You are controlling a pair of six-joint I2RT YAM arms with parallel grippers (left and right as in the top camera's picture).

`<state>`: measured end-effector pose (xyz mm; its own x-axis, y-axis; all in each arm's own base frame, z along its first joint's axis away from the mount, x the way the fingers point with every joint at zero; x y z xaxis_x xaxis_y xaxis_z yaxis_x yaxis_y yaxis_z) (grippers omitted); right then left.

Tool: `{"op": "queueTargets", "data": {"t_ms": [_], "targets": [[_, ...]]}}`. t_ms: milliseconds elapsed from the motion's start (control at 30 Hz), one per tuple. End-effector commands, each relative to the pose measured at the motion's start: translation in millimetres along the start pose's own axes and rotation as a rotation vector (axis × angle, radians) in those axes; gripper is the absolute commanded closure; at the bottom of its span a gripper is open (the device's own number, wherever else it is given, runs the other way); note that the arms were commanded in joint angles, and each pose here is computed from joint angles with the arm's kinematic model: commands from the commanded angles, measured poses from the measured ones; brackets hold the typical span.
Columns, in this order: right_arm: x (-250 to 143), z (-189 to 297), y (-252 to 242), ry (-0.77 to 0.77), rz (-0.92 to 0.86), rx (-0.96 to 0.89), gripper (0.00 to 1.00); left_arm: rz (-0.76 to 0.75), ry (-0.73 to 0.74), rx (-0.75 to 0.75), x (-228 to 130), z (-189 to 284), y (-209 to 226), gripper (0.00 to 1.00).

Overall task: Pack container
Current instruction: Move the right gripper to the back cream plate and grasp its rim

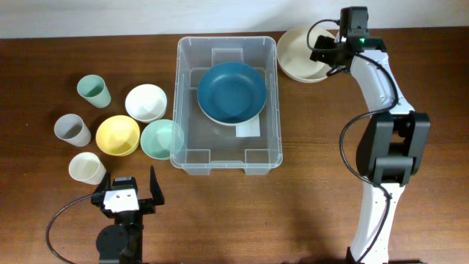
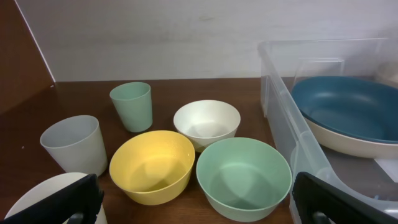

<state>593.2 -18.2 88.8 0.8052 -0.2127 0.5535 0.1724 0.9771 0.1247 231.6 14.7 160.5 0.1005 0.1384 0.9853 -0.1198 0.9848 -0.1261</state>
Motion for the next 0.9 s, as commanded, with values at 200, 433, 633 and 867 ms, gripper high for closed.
{"op": "queueTargets", "data": {"t_ms": [200,433,633,867], "targets": [[2,-12,-28,-0.004,-0.104,-0.027,0.21,-0.015,0.001,-0.008,-3,0,-1,0.00],[-16,-35,-28,0.042,-0.107,-0.026,0.26,-0.015,0.001,-0.008,-3,0,-1,0.00],[-16,-39,-34,0.038,-0.139,-0.034,0.28,-0.015,0.001,-0.008,-3,0,-1,0.00],[-22,-49,-34,0.048,-0.139,-0.032,0.45,-0.015,0.001,-0.008,-3,0,-1,0.00]]}}
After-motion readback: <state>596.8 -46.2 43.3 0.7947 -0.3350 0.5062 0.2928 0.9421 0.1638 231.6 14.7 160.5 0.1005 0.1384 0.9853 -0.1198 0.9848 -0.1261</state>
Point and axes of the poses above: each gripper's point midway between its finger pads, its own z axis back along the fingers, its own y axis along the line the jaws close on, x = y × z, the point moved 1 cm from there along z, back along the fingers, and after that the axes turned 10 degrees about z, right-handed, at the moved point
